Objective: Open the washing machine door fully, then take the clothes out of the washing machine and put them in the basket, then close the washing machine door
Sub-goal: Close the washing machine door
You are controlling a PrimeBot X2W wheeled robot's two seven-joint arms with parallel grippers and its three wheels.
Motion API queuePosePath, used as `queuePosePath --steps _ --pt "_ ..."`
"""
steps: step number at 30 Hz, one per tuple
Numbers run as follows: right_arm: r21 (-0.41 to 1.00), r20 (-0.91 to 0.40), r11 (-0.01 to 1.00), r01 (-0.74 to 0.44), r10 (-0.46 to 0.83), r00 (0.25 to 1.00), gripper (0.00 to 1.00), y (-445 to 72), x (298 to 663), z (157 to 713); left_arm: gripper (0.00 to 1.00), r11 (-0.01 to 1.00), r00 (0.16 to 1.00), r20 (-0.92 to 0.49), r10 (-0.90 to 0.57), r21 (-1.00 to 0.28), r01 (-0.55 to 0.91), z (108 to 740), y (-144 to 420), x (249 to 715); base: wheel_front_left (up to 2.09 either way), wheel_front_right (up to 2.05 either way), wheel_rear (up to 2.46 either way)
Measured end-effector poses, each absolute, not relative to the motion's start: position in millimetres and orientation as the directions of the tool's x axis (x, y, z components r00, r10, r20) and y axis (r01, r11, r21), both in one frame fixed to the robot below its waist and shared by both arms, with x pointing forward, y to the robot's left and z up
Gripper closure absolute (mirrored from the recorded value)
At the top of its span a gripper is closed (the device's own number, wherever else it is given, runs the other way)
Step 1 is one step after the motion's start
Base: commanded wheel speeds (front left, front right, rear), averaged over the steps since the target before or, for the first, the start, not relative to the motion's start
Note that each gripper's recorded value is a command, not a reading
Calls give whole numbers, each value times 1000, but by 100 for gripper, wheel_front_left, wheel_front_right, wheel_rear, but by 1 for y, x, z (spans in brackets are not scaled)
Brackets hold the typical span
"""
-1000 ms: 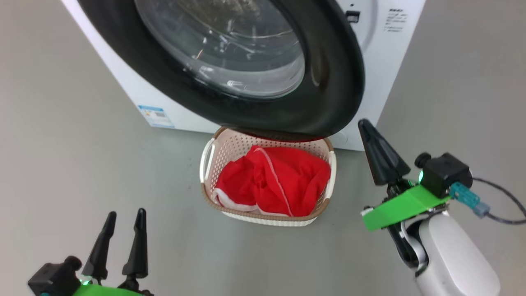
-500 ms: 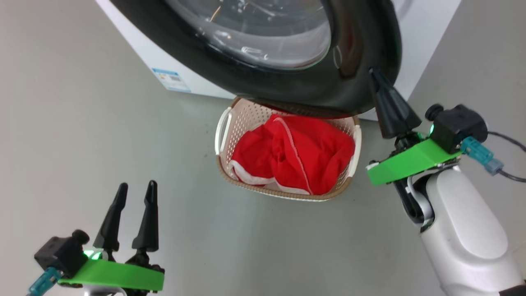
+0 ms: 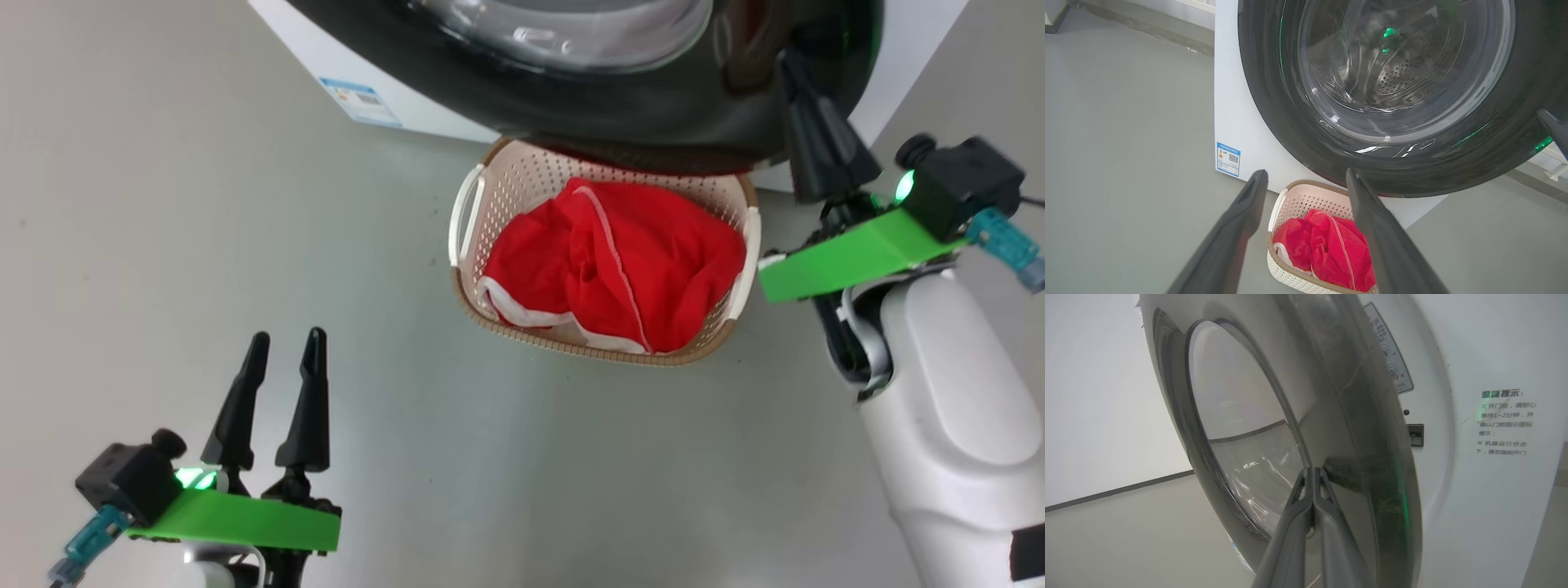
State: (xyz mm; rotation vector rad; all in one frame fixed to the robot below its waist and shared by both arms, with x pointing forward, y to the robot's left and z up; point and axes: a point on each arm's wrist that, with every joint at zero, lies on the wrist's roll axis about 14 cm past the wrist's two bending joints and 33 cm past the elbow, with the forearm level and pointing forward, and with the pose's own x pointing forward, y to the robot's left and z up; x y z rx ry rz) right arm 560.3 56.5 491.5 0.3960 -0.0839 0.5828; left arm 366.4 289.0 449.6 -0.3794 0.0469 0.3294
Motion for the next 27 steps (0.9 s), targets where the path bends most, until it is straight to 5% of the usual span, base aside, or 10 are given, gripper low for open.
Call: queuePosePath --steps 27 --pt "414 265 763 -497 421 868 100 50 625 485 0 867 937 -154 313 -356 -348 426 292 394 0 0 0"
